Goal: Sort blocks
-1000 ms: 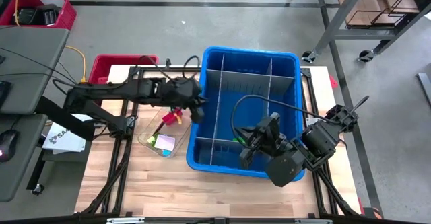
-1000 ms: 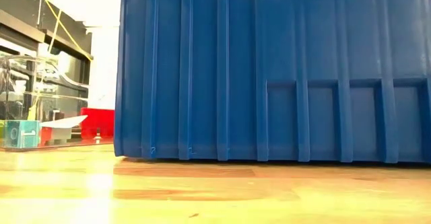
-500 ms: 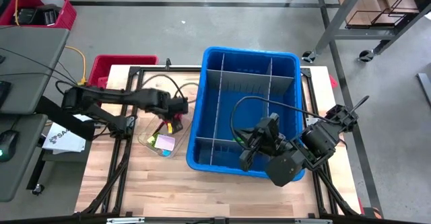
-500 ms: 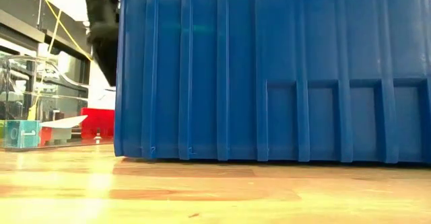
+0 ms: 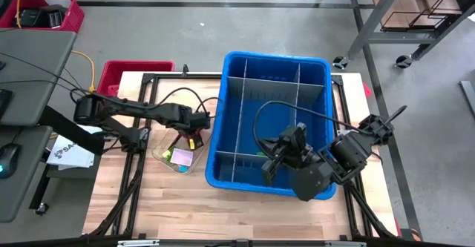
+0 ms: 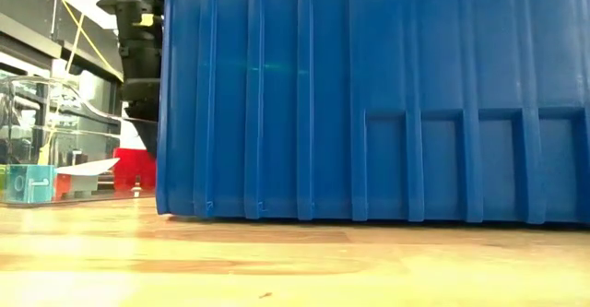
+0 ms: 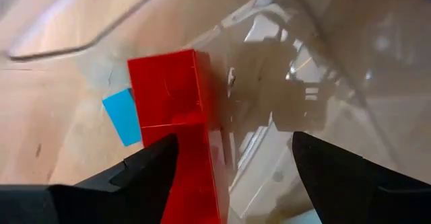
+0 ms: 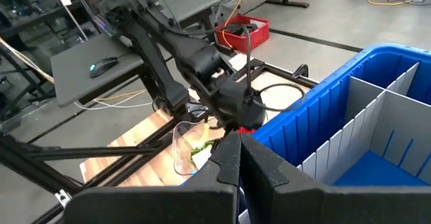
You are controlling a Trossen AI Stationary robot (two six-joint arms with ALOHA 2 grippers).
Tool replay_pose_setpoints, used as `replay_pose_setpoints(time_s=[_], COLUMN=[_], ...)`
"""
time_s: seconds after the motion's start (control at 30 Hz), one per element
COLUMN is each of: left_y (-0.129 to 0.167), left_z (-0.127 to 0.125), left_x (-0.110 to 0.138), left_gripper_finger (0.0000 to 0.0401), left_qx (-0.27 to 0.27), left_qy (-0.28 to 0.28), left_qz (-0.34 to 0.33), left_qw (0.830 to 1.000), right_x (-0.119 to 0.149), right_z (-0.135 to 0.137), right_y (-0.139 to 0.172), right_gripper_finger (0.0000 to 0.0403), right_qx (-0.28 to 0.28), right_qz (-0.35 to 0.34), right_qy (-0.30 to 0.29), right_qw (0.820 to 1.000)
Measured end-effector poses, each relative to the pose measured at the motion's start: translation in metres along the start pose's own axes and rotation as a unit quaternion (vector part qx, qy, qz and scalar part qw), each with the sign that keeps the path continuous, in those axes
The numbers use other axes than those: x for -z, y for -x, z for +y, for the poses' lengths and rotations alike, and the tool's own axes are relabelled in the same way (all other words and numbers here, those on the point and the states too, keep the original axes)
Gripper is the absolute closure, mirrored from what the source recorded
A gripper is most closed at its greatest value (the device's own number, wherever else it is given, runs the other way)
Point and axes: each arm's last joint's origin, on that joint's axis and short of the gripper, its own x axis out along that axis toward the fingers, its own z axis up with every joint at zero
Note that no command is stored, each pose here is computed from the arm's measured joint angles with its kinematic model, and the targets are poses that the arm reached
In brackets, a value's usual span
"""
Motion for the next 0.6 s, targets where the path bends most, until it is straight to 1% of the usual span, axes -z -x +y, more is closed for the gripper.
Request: replay_pose_setpoints(time_s=[0.23,0.3,0.33,0.4,0.43,0.53,0.57,0.6], left_y=[-0.025,-0.028,-0.028,-0.027,-0.026,-0.021,-0.017,-0.013], left_z=[0.0,0.0,-0.001,-0.002,-0.001,0.002,0.003,0.004], left_x=[-0.005,-0.005,-0.005,-0.004,-0.003,0.001,0.002,0.003], left_gripper_finger=[0.0116,0.0127,0.014,0.0187,0.0221,0.0347,0.0373,0.0383], left_qx=[0.001,-0.003,-0.006,-0.015,-0.02,-0.03,-0.028,-0.029], left_qy=[-0.007,-0.008,-0.01,-0.01,-0.007,-0.001,0.001,0.002], left_qz=[0.055,0.059,0.059,0.059,0.059,0.064,0.063,0.063], left_qw=[0.998,0.998,0.998,0.998,0.998,0.997,0.998,0.998], right_x=[-0.002,-0.002,-0.002,-0.002,-0.002,-0.002,-0.002,-0.002], right_z=[0.0,0.0,0.0,0.0,0.0,0.0,0.0,0.0], right_y=[-0.003,-0.003,-0.003,-0.003,-0.003,-0.003,-0.003,-0.003], right_gripper_finger=[0.0403,0.0403,0.0403,0.0403,0.0403,0.0403,0.0403,0.0403], right_qx=[0.001,0.0,0.0,-0.001,0.0,-0.001,-0.001,-0.001], right_qz=[-0.003,-0.002,-0.002,-0.001,-0.001,-0.001,-0.001,-0.001], right_qy=[-0.005,-0.005,-0.005,-0.005,-0.005,-0.002,0.003,0.005], right_qw=[1.0,1.0,1.0,1.0,1.0,1.0,1.0,1.0])
